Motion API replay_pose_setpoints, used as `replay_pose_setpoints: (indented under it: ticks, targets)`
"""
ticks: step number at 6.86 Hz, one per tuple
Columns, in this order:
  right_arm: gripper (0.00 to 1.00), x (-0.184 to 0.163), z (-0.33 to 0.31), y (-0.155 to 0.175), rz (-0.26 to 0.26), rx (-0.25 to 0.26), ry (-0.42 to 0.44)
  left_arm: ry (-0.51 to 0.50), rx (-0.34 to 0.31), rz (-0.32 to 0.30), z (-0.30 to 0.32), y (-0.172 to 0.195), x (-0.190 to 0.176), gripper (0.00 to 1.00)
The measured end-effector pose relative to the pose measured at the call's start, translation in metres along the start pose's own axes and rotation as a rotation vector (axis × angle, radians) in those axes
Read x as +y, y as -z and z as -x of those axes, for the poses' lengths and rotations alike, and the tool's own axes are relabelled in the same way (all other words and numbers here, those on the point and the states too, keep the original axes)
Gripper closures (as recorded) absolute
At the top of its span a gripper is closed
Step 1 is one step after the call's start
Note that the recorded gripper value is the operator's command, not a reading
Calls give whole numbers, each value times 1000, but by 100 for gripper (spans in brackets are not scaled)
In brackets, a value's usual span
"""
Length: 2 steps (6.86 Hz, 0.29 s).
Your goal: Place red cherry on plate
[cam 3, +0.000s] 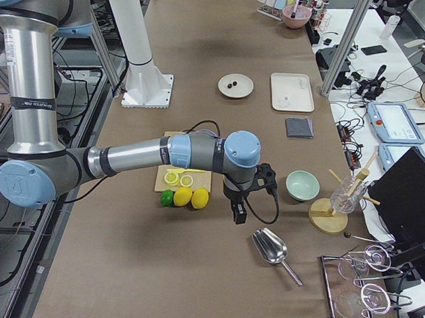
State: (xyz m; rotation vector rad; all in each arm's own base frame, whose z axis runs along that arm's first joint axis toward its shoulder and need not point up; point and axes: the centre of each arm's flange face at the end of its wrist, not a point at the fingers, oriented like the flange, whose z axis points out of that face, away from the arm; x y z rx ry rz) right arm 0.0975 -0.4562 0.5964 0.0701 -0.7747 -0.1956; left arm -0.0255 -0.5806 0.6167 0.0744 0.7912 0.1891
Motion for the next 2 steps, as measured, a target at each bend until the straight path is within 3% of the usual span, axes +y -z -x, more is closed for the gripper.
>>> replay_pose_setpoints:
  ticks: [2]
  targets:
    - [0, 9, -6, -8, 17, -2, -25, -17, 1, -8, 4, -5, 8, 1]
